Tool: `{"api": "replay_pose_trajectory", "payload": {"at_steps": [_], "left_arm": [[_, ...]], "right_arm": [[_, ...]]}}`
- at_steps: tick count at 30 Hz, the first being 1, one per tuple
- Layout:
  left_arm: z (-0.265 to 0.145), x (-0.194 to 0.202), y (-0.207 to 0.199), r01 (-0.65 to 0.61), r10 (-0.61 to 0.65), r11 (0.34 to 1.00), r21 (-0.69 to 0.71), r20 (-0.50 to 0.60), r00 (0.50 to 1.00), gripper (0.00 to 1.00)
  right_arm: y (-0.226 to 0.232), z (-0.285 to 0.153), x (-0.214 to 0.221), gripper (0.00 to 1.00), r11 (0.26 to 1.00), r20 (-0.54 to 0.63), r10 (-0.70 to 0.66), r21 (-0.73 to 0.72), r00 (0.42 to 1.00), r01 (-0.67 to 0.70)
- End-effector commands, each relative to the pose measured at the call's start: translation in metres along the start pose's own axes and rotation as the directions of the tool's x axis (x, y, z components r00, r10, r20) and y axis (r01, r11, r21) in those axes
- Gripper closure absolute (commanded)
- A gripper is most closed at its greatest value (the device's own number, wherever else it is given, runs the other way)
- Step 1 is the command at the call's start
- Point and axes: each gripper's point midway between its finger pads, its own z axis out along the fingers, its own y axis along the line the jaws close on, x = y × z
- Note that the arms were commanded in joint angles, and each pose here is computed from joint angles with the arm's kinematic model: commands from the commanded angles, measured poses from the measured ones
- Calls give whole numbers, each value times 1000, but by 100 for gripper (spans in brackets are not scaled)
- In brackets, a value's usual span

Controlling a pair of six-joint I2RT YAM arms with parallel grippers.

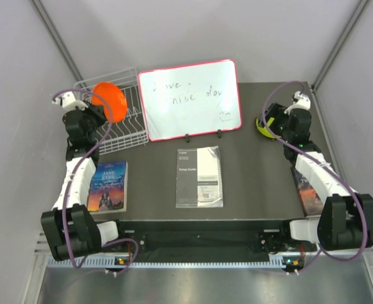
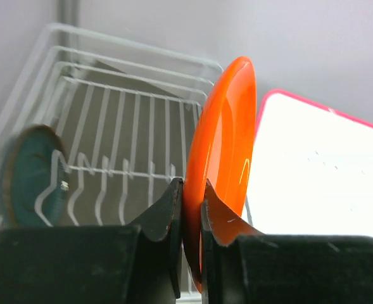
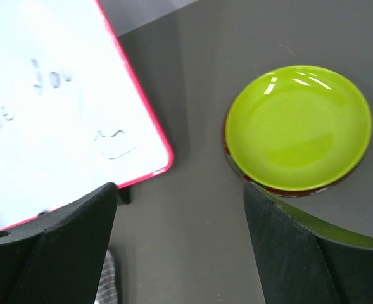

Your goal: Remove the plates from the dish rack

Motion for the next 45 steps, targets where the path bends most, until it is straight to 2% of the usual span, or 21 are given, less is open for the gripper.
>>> {"api": "replay_pose_trajectory", "payload": {"at_steps": [1, 7, 9, 12, 13, 16, 20, 22, 29, 34, 35, 38, 39, 40, 41, 43, 44, 45], "left_arm": [[-14, 16, -33, 104, -91, 980, 169, -83, 992, 100], [-26, 16, -72, 171, -135, 920, 353, -123, 983, 100], [-32, 24, -90, 212, -153, 886, 413, -171, 973, 100], [-35, 39, -108, 236, -157, 857, 458, -204, 966, 100], [-34, 46, -111, 242, -154, 851, 466, -219, 964, 100], [-36, 65, -125, 281, -164, 824, 493, -268, 949, 100], [-45, 92, -153, 317, -151, 774, 548, -326, 933, 100], [-46, 104, -159, 320, -140, 775, 545, -345, 928, 100], [-64, 137, -201, 350, -97, 719, 600, -413, 906, 100], [-67, 153, -212, 361, -80, 706, 609, -438, 896, 100], [-70, 156, -216, 365, -75, 700, 614, -445, 892, 100], [-72, 165, -219, 374, -66, 693, 616, -463, 884, 100], [-72, 166, -220, 374, -66, 692, 617, -462, 884, 100], [-73, 167, -221, 375, -63, 687, 622, -463, 884, 100], [-72, 169, -221, 377, -63, 686, 622, -466, 882, 100], [-72, 172, -222, 383, -59, 682, 623, -476, 878, 100], [-72, 174, -223, 383, -54, 681, 624, -479, 876, 89], [-71, 177, -222, 380, -45, 687, 620, -485, 873, 73]], "right_arm": [[51, -17, -13, 19, 987, 37, 1, -162, 999, 6], [113, -28, -8, 18, 938, 31, -30, -346, 999, 38], [134, -30, -8, 18, 913, 38, -31, -405, 999, 44], [173, -34, 3, 18, 841, 8, -33, -539, 999, 32], [187, -35, 15, 18, 800, -37, -44, -599, 998, 13], [212, -34, 31, 18, 745, -86, -59, -667, 995, -14], [236, -28, 48, 19, 707, -111, -103, -707, 988, -5], [248, -23, 58, 19, 680, -135, -108, -732, 985, -26], [263, -9, 78, 19, 639, -204, -85, -762, 975, -104], [269, -4, 89, 21, 606, -236, -80, -783, 968, -141], [269, -2, 89, 28, 604, -238, -81, -785, 968, -142], [270, 0, 93, 66, 595, -243, -87, -790, 966, -146], [270, 0, 95, 72, 592, -251, -84, -791, 964, -155], [272, -1, 93, 82, 579, -246, -83, -801, 966, -155], [270, 0, 93, 97, 581, -248, -83, -799, 965, -156], [265, 1, 90, 100, 587, -239, -70, -795, 968, -154], [262, 2, 88, 100, 593, -236, -61, -790, 970, -155], [251, 4, 84, 100, 615, -236, -39, -772, 971, -163]]}}
